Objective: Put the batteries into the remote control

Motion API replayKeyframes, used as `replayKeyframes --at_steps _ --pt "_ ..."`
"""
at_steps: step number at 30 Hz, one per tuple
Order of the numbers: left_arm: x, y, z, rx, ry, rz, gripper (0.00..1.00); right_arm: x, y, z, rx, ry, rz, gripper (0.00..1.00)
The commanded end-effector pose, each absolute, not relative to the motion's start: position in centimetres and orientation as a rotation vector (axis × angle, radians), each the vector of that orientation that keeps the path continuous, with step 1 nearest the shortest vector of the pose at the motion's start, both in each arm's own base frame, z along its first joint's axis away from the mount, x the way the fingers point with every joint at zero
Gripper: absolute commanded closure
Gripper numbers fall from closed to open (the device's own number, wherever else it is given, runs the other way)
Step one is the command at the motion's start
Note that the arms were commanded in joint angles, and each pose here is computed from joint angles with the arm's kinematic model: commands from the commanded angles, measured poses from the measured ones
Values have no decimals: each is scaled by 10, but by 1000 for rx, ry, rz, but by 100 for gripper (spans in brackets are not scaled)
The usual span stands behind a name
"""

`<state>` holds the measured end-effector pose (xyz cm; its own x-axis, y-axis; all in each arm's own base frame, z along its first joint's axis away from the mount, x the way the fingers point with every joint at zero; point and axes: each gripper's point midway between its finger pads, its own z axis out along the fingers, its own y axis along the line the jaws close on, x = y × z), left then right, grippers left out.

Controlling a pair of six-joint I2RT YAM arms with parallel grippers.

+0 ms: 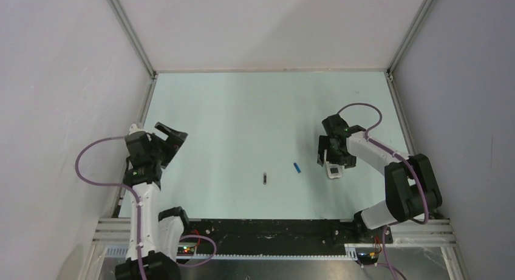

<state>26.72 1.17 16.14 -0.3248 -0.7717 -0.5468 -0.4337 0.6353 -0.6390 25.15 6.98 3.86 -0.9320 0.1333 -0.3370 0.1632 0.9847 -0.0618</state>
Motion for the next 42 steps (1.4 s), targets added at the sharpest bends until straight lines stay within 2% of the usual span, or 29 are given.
replayKeyframes --at_steps 1,7,9,11,15,21,25,29,36,42 --pt "266 1 157 -967 2006 -638 0 252 78 35 155 2825 -110 12" --pt "270 12 160 -905 2013 -553 0 246 78 31 163 2849 -105 20" --pt "268 16 160 -897 2006 -517 0 246 80 28 169 2857 -92 24" --pt "267 17 164 -875 1993 -506 0 245 82 26 170 2866 -81 34" --pt "268 14 188 -738 1964 -492 0 245 82 23 191 2870 -86 43" --pt "273 18 217 -648 1894 -452 4 248 80 22 198 2856 -101 44" --pt "273 16 226 -634 1836 -470 3 248 83 20 188 2865 -79 36" --pt "268 11 227 -597 1819 -476 3 249 86 18 181 2869 -60 35" --pt "268 -34 238 -367 1867 -624 4 257 111 34 115 2816 122 50" --pt "265 -112 238 -20 1962 -754 3 248 175 91 -97 2672 622 56"
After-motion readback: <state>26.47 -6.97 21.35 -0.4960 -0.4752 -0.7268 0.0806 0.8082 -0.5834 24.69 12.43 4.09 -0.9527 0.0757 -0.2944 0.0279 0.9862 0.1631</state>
